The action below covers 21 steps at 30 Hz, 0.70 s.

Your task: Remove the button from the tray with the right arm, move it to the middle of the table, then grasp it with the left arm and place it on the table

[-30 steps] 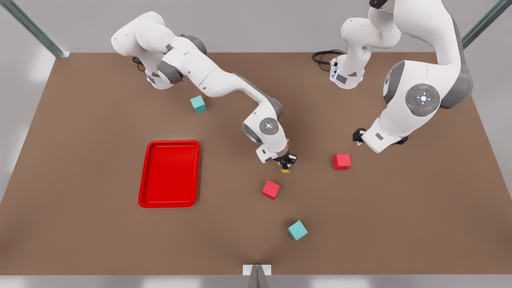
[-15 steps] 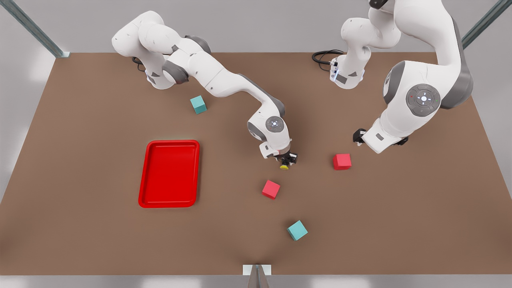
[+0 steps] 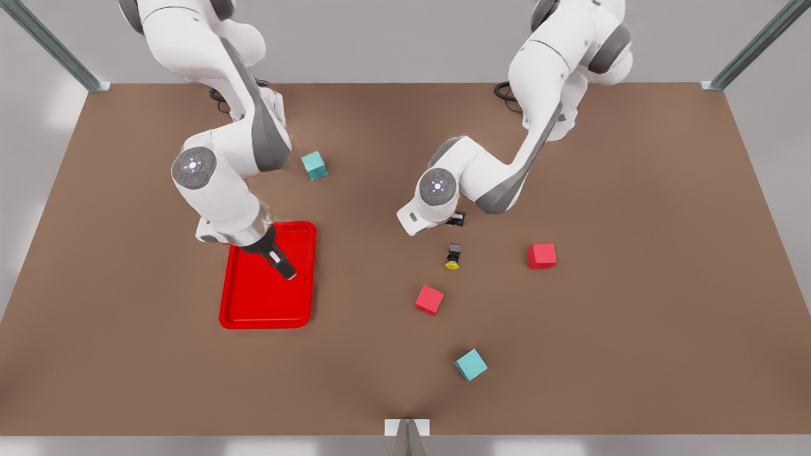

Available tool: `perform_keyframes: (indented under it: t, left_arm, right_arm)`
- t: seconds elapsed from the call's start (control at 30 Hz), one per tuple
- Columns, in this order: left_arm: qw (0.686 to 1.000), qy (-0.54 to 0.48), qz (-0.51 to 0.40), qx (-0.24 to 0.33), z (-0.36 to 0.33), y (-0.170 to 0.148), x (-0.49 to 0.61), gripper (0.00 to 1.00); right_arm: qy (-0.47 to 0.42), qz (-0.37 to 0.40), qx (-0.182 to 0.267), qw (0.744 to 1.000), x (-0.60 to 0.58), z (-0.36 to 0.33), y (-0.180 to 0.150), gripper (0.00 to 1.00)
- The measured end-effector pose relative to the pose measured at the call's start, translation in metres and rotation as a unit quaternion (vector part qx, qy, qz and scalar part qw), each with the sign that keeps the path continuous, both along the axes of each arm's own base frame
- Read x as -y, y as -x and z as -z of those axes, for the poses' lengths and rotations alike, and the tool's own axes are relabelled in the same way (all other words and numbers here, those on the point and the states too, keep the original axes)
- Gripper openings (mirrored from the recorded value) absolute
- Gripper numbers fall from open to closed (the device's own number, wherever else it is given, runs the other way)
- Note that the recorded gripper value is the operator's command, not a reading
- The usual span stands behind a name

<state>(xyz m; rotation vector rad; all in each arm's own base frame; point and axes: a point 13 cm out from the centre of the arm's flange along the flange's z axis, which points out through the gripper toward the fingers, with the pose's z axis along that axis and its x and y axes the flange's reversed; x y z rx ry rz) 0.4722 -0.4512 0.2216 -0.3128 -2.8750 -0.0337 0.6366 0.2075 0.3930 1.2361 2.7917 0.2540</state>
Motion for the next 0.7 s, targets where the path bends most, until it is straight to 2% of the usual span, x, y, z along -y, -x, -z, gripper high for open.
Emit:
perform_keyframes:
  t: [0.1,0.2,0.27,0.43,0.7]
  left_arm:
    - [0.999,-0.022,-0.042,0.002,0.082,0.025,-0.008,1.0]
    - [0.996,-0.024,-0.089,0.018,0.116,0.01,-0.039,1.0]
    - [0.994,-0.019,-0.105,0.033,0.122,-0.003,-0.053,1.0]
    - [0.994,-0.007,-0.095,0.059,0.142,0.001,-0.062,1.0]
    - [0.996,0.001,-0.05,0.07,0.155,-0.004,-0.085,1.0]
  right_arm:
    - [0.024,0.003,-0.037,0.999,0.13,-0.019,0.016,1.0]
    - [0.04,-0.068,-0.039,0.996,0.141,-0.052,0.023,1.0]
    - [0.047,-0.11,-0.044,0.992,0.143,-0.07,0.03,1.0]
    - [0.055,-0.124,-0.067,0.989,0.238,-0.088,0.044,1.0]
    - [0.05,-0.219,-0.087,0.97,0.241,-0.086,0.059,1.0]
